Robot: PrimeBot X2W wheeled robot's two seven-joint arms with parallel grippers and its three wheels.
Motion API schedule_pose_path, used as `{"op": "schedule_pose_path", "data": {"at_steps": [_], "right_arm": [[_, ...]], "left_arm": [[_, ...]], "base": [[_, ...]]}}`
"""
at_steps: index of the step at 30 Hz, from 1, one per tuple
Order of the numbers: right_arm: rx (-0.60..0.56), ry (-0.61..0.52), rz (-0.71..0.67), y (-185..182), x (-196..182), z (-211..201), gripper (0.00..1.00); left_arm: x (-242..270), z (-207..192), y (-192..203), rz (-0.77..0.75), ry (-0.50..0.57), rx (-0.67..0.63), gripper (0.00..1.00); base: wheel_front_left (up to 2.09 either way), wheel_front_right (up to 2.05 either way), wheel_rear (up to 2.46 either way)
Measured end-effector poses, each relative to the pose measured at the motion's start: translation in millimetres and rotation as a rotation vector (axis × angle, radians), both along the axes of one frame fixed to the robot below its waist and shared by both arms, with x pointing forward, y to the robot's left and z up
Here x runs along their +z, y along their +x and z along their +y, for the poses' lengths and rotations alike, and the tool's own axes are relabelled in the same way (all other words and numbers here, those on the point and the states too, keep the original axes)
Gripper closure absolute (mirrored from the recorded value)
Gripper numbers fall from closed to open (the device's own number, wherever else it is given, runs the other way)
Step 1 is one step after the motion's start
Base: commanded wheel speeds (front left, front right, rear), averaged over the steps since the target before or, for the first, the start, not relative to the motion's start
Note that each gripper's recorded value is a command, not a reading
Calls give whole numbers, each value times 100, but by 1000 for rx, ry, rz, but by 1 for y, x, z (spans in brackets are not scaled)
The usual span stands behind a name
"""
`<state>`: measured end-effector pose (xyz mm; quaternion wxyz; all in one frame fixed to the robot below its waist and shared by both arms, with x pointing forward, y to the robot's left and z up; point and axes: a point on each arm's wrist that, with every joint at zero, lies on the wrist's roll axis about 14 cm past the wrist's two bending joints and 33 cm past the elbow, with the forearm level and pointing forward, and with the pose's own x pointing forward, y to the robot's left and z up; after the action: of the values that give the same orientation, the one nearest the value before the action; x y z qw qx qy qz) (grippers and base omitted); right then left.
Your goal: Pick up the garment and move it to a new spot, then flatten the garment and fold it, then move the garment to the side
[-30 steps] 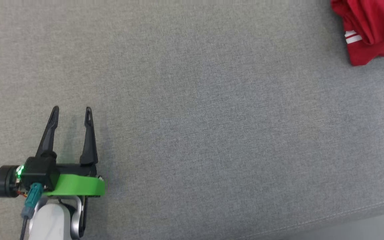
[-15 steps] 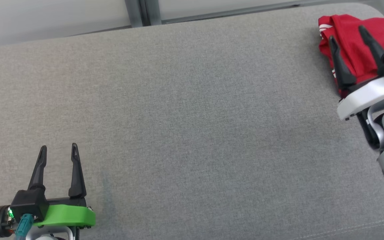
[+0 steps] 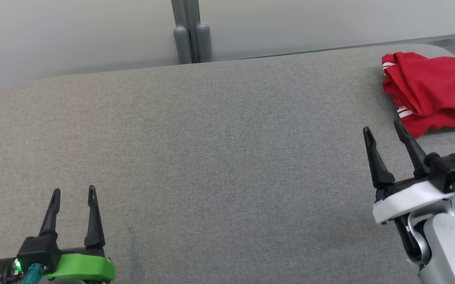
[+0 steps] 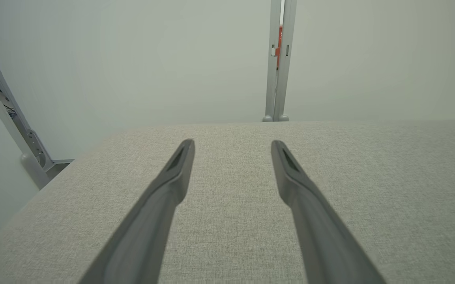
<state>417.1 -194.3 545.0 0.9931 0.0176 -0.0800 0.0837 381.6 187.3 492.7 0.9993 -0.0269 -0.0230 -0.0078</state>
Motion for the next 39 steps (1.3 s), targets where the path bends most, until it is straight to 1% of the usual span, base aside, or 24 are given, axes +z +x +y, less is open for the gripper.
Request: {"op": "schedule_pose_path", "data": {"at_steps": [7, 14, 26, 39], "right_arm": [[-1, 54, 23, -31, -12, 12, 0], [-5, 95, 26, -47, -15, 22, 0], [19, 120, 36, -53, -19, 37, 0], [25, 123, 45, -53, -22, 40, 0]], "left_arm": [[5, 7, -14, -14, -3, 19, 0], [7, 14, -24, -17, -8, 41, 0], [3, 27, -35, -7, -12, 80, 0], [1, 28, -35, 1, -18, 83, 0]], "base": [[0, 0, 0], [0, 0, 0], [0, 0, 0], [0, 0, 0]]}}
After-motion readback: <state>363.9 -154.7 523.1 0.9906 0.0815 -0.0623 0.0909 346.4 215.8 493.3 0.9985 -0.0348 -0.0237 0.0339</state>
